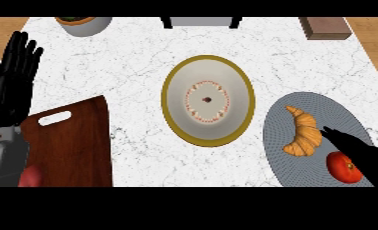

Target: Pick the tomato from the placemat and place it in the bowl

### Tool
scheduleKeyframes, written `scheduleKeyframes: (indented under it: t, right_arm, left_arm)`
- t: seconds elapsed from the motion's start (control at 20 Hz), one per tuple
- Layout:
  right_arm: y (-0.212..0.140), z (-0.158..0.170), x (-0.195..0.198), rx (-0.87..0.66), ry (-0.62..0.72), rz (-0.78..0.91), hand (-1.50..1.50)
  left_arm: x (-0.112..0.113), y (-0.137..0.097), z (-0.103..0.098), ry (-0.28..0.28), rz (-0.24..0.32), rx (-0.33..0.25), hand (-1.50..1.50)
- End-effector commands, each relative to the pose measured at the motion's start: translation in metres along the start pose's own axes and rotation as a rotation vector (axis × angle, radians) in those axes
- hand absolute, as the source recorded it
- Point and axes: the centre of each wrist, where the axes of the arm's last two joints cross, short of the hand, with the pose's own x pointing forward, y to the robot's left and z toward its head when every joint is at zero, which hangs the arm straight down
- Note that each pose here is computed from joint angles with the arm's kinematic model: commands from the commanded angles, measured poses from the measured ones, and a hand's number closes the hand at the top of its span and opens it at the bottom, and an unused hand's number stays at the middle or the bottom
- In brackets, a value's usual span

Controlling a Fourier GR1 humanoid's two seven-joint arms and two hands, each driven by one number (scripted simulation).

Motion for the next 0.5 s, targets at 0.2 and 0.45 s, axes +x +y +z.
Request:
scheduleKeyframes:
  t: [0.2, 0.45]
  right_arm:
    - [-0.006, -0.015, -0.008, -0.142, -0.105, -0.004, 1.5]
    - [0.01, -0.003, -0.002, -0.147, -0.11, 0.045, 1.5]
  left_arm:
    - [0.01, -0.008, -0.007, 0.008, 0.017, -0.011, 0.0]
    - [-0.013, -0.004, 0.004, 0.004, 0.007, 0.001, 0.0]
